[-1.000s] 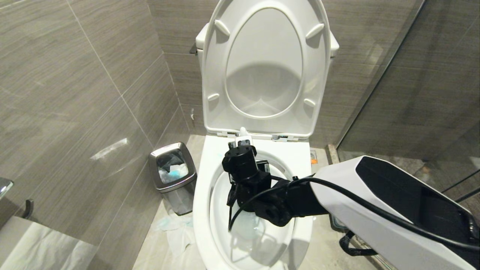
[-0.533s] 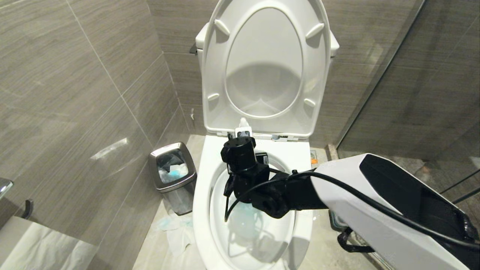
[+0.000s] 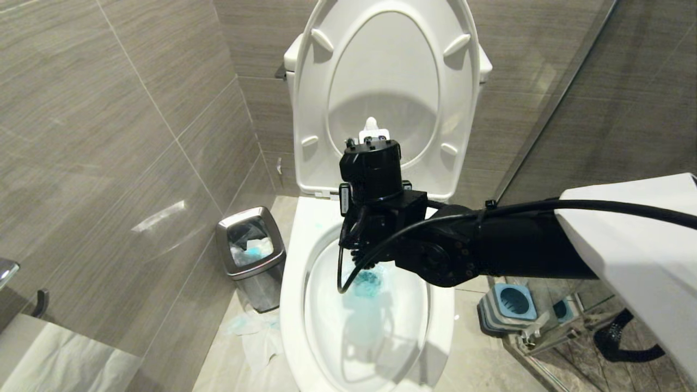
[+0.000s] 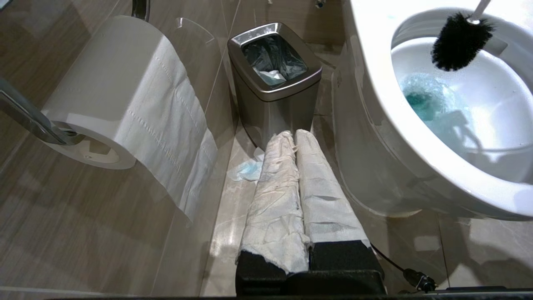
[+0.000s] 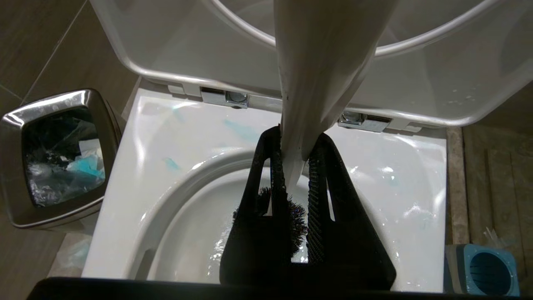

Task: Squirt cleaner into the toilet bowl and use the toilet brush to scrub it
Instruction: Scrub the toilet bowl

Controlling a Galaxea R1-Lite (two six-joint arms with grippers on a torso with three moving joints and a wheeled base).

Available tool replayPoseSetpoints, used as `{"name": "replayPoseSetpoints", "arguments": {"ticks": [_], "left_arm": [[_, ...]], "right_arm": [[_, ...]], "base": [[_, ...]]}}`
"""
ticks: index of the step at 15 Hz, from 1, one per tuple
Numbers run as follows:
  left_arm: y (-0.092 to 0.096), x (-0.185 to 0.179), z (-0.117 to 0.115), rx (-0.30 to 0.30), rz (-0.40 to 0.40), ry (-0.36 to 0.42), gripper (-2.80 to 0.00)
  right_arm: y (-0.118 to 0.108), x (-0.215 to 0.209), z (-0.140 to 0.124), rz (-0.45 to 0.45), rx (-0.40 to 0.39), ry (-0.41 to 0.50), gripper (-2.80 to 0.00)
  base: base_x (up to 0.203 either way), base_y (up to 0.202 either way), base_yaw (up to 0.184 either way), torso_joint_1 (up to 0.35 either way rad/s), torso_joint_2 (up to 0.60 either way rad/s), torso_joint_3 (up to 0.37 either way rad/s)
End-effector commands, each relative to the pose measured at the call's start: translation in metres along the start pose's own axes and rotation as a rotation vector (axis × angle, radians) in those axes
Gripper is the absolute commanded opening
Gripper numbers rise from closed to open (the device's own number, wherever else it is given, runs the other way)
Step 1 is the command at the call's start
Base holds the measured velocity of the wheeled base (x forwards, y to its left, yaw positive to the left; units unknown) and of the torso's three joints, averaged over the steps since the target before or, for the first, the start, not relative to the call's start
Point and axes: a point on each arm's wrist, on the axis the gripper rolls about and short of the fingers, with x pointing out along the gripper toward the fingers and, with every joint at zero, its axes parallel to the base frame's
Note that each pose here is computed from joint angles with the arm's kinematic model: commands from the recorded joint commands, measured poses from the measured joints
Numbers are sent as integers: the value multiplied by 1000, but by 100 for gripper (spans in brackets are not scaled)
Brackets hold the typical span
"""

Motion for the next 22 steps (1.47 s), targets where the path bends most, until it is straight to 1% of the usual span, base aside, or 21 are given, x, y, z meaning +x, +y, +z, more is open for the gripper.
{"name": "replayPoseSetpoints", "arguments": {"ticks": [1,7,9,13,15,17,20,22], "left_arm": [[0,0,0,1,0,2,-280],[0,0,0,1,0,2,-280],[0,0,0,1,0,2,-280],[0,0,0,1,0,2,-280],[0,0,0,1,0,2,-280],[0,0,0,1,0,2,-280],[0,0,0,1,0,2,-280],[0,0,0,1,0,2,-280]], "right_arm": [[0,0,-8,-3,-11,14,-280],[19,27,-79,-22,-76,115,-280],[22,33,-100,-34,-82,144,-280],[25,39,-118,-58,-98,155,-280],[26,40,-117,-59,-90,139,-280],[24,35,-104,-56,-71,122,-280],[18,14,-71,-48,-31,83,-280],[17,-20,-45,2,-11,60,-280]], "base": [[0,0,0,0,0,0],[0,0,0,0,0,0],[0,0,0,0,0,0],[0,0,0,0,0,0],[0,0,0,0,0,0],[0,0,0,0,0,0],[0,0,0,0,0,0],[0,0,0,0,0,0]]}}
